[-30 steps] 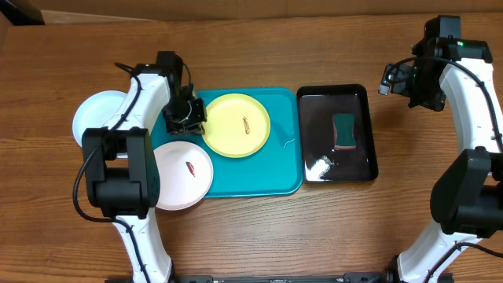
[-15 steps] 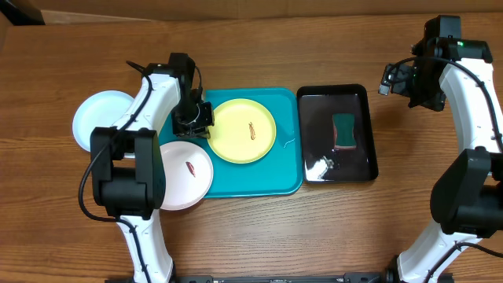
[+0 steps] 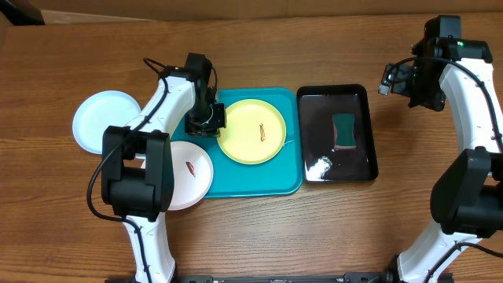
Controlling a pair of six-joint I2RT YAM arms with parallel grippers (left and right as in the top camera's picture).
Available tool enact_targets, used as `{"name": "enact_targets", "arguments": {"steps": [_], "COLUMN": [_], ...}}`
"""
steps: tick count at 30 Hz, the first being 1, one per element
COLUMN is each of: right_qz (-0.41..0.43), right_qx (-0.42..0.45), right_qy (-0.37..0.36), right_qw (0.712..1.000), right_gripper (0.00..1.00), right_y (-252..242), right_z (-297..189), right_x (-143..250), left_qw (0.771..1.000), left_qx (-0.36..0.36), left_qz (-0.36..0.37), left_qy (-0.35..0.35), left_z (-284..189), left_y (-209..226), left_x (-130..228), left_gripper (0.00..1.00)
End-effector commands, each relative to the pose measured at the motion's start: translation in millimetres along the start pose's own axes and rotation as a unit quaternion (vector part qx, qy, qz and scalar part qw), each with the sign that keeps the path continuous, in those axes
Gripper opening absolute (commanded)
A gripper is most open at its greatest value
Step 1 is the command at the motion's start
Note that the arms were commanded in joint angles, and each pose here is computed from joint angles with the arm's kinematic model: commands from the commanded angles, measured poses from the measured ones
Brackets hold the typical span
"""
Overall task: Clean dirty plates on tray and stack at the side
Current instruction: 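Move the right gripper over the sponge in the black tray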
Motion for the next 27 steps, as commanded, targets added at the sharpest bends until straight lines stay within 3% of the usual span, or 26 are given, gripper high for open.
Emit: {"name": "enact_targets", "arguments": {"steps": [1,9,12,15,22,27], "right_qz": [-0.002,0.002,-0.019,-0.051,-0.126,-0.129], "right_qx": [-0.018,-0.129,-0.134,-0.108,-0.029,0.042], "right_qy": [-0.023,0.071,0.104,0.126,0.150,0.114], "right_qw": [1.000,0.989,0.985,0.985,0.980,0.984], "right_gripper": [1.00,0.99,0.82,0.74,0.74,0.75], "right_y": [4,18,27,39,74,89], "right_z": [-6,-9,-10,-10,-7,9], "right_x": [-5,17,30,43,74,86], "left_qw": [0.999,0.998,0.998,0.998,0.998,0.998], "left_qx": [-0.031,-0.058,-0.058,-0.058,-0.057,-0.057], "left_qz": [0.003,-0.020,-0.023,-0.023,-0.022,-0.022], "left_qy": [0.009,0.001,0.001,-0.002,-0.004,-0.004], "left_z": [10,11,11,12,12,12], "left_y": [2,9,10,9,9,9], "left_x": [4,3,3,3,2,2], "left_gripper": [0.04,0.04,0.04,0.04,0.04,0.04]}}
Point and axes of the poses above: each gripper's point midway between its finger pads, its own z axis out along the fingers, its own y axis along the line the jaws close on, x = y × z, the point moved 10 cm from there along -z, back along the fingers, and after that the axes turned 4 degrees about z, right-handed, at the moved point
